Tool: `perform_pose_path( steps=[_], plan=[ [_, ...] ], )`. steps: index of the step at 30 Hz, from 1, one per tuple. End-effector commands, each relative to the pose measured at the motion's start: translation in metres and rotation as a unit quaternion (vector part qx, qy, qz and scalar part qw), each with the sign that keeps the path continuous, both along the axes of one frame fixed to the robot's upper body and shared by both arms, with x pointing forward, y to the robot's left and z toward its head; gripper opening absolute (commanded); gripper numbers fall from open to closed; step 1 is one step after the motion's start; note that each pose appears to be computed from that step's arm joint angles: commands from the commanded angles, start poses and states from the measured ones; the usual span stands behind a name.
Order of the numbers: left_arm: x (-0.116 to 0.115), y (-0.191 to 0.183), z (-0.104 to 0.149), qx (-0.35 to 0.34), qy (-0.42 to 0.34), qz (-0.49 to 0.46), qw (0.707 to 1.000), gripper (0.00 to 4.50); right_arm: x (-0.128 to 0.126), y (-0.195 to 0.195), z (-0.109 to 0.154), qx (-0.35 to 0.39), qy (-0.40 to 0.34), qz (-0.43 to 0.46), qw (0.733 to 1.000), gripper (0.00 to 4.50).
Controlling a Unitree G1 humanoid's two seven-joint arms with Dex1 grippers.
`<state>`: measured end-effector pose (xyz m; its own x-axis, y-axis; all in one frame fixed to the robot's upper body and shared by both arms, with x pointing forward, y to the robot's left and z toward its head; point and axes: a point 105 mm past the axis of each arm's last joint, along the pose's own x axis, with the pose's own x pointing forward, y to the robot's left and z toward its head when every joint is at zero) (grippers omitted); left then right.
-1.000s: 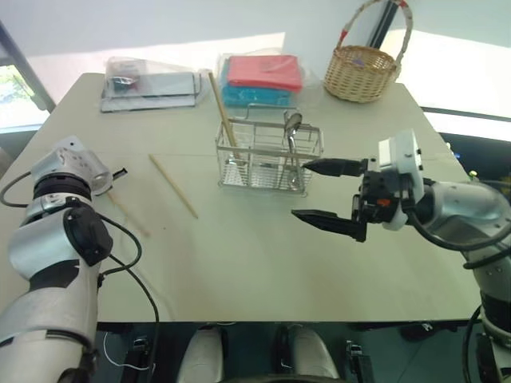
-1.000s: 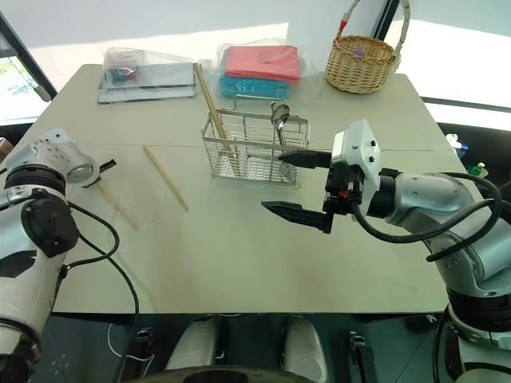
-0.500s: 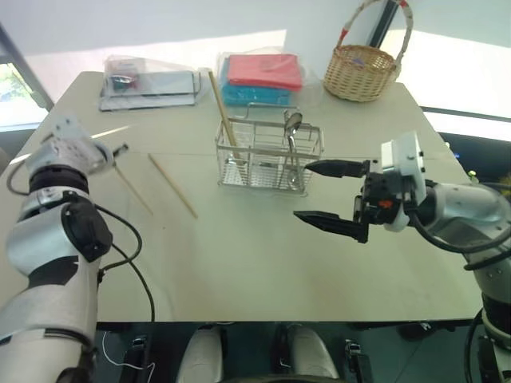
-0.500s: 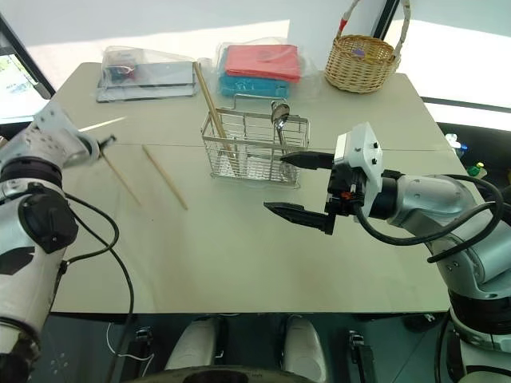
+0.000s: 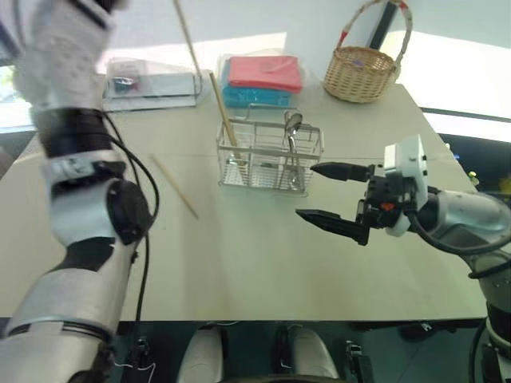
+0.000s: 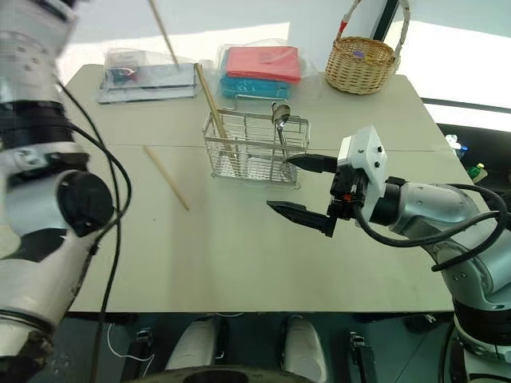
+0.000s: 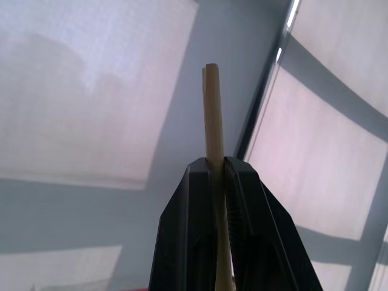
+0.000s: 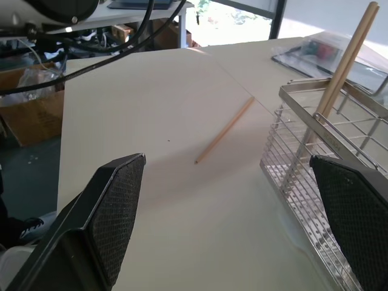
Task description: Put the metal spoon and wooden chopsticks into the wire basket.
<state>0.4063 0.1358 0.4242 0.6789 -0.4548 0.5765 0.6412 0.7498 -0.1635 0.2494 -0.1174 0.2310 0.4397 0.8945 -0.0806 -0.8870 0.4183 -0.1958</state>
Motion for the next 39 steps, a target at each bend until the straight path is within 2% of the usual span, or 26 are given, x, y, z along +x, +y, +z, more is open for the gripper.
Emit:
perform_pose_path(
  steps=[1, 4, 10, 16, 18, 21, 25, 26, 31, 33, 35, 37, 39],
  plan=[
    [-0.007, -0.021, -0.005, 0.049, -0.027, -0.006, 0.998, 0.08, -0.007, 0.002, 0.012, 0.006, -0.030, -0.002, 1.000, 4.50],
    [-0.004, -0.033, -0.020, 0.085, -0.035, -0.002, 0.996, 0.08, -0.008, -0.001, 0.013, 0.009, -0.032, -0.011, 0.999, 4.50],
    [0.006, -0.056, -0.067, 0.149, -0.032, 0.006, 0.988, 0.08, -0.008, -0.005, 0.015, 0.019, -0.034, -0.032, 0.999, 4.50],
    [0.014, -0.063, -0.110, 0.148, 0.011, 0.008, 0.989, 0.08, -0.006, -0.005, 0.014, 0.025, -0.033, -0.038, 0.998, 4.50],
    [0.015, -0.062, -0.117, 0.140, 0.025, 0.009, 0.990, 0.08, -0.005, -0.005, 0.015, 0.027, -0.034, -0.039, 0.998, 4.50],
    [0.008, -0.061, -0.114, 0.129, 0.025, 0.004, 0.991, 1.10, -0.003, -0.007, 0.020, 0.032, -0.035, -0.041, 0.998, 4.50],
    [-0.006, -0.060, -0.098, 0.123, 0.014, -0.011, 0.992, 3.12, 0.000, -0.009, 0.021, 0.034, -0.033, -0.043, 0.998, 4.50],
    [-0.011, -0.060, -0.092, 0.123, 0.009, -0.019, 0.992, 3.50, 0.001, -0.009, 0.020, 0.035, -0.032, -0.044, 0.998, 4.50],
    [-0.028, -0.047, -0.056, 0.096, -0.004, -0.034, 0.995, 3.50, 0.007, -0.008, 0.017, 0.032, -0.027, -0.043, 0.998, 4.50],
    [-0.028, -0.031, -0.038, 0.065, -0.001, -0.019, 0.998, 3.50, 0.008, -0.006, 0.017, 0.033, -0.026, -0.039, 0.998, 4.50],
    [-0.011, 0.014, -0.020, -0.005, 0.043, 0.058, 0.997, 3.50, 0.011, -0.004, 0.017, 0.032, -0.029, -0.035, 0.998, 4.50],
    [0.010, 0.049, -0.029, -0.025, 0.115, 0.153, 0.981, 3.50, 0.013, -0.002, 0.017, 0.032, -0.030, -0.031, 0.999, 4.50],
    [0.028, 0.081, -0.060, -0.015, 0.208, 0.255, 0.944, 3.50, 0.013, 0.000, 0.016, 0.034, -0.031, -0.026, 0.999, 4.50]
  ],
)
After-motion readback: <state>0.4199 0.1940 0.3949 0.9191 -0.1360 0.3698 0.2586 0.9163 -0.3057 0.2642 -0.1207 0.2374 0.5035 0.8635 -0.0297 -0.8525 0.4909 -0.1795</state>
